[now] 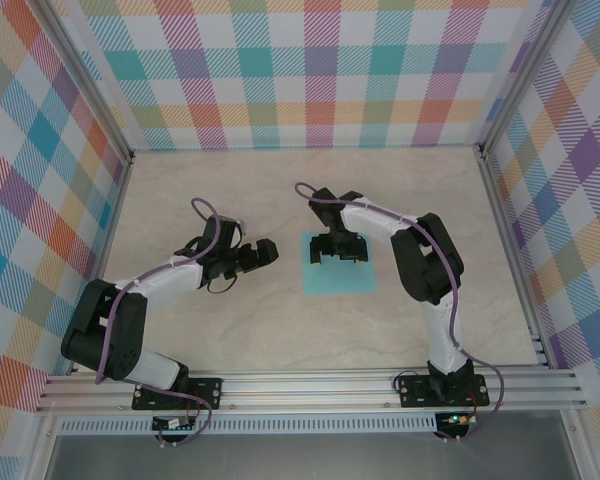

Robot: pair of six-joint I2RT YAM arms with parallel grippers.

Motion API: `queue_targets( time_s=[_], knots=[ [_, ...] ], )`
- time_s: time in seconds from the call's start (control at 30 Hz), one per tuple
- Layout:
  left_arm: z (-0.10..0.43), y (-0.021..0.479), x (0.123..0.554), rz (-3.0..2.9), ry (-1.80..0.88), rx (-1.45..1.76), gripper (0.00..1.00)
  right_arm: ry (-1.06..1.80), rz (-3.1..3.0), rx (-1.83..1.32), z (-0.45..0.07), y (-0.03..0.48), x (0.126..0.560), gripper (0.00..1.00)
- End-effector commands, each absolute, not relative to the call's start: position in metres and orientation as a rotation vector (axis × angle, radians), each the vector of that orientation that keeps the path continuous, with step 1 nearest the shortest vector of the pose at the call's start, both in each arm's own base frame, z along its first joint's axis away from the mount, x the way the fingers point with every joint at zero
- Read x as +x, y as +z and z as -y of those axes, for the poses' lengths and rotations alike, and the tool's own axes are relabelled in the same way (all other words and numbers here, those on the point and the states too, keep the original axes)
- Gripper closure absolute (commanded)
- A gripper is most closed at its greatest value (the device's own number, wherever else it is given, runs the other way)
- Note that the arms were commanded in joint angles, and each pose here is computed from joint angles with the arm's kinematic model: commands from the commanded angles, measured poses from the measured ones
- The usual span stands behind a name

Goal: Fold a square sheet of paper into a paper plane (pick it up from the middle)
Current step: Fold the square sheet of paper in half at the center of the table.

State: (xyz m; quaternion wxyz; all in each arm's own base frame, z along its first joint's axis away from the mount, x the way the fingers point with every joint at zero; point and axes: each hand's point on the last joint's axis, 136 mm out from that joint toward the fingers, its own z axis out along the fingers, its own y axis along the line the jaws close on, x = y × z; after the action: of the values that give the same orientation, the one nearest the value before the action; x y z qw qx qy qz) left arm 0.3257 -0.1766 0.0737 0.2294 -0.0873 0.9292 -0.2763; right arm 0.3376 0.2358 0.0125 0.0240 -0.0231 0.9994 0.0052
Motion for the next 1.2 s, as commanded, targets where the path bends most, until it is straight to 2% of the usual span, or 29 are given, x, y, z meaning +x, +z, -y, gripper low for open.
queue_targets(
  time_s=[0.0,0.57,0.73,1.03,1.17],
  knots=[
    [0.186,0.081,0.327,-2.545,-0.775,-0.187,0.00,-0.152,-3.258,-0.001,-0.216,-0.037,0.297,0.01],
    [0.183,0.083,0.324,-2.543,-0.766,-0.188,0.00,-0.132,-3.236,-0.026,-0.222,-0.030,0.304,0.14],
    [0.183,0.083,0.324,-2.543,-0.763,-0.186,0.00,-0.116,-3.240,-0.032,-0.223,-0.032,0.304,0.23],
    [0.182,0.084,0.323,-2.544,-0.758,-0.186,0.00,-0.053,-3.201,-0.076,-0.232,-0.014,0.314,0.24],
    [0.181,0.085,0.323,-2.540,-0.754,-0.187,0.00,-0.021,-3.173,-0.092,-0.236,-0.001,0.320,0.32]
  ],
)
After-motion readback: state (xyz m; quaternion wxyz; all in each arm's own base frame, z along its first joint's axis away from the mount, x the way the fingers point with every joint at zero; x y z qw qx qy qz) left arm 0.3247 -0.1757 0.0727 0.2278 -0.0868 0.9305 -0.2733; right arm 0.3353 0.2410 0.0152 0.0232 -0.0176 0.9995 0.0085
